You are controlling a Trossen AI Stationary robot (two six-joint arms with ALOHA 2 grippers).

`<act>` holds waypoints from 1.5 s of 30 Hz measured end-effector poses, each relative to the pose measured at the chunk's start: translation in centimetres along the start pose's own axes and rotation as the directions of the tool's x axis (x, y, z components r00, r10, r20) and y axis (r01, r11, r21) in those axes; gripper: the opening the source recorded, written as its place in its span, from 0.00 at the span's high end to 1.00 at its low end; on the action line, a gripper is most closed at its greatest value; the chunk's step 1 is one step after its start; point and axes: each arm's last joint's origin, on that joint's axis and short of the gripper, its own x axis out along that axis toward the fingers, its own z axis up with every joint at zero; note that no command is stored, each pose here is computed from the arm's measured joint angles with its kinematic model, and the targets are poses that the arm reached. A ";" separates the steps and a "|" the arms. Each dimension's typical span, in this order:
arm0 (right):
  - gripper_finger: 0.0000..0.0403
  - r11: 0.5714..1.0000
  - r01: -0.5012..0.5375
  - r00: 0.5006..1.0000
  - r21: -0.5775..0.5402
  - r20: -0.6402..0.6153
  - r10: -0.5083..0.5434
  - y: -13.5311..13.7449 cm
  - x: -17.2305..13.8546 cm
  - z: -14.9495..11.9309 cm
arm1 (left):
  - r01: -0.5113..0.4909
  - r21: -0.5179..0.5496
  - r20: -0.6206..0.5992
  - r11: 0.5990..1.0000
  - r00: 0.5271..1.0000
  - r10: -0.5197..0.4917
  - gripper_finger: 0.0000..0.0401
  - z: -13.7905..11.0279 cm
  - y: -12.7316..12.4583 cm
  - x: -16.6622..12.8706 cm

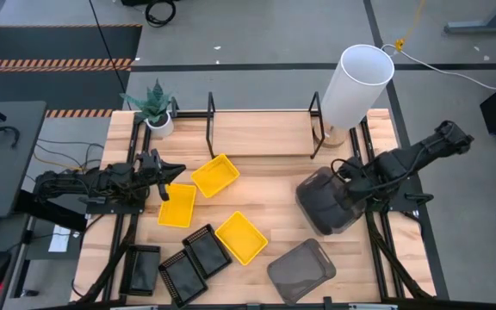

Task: Stack baskets on shelf by color
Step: Stack the transparent black bin on the transparent black bin, then stack the lower right gray bin into the bottom right gray bin

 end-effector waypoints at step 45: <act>0.75 0.990 -0.089 0.993 0.106 -0.073 0.097 0.8 3.4 -0.8 | 0.000 0.000 0.000 1.000 1.000 0.000 0.91 0.0 0.0 0.0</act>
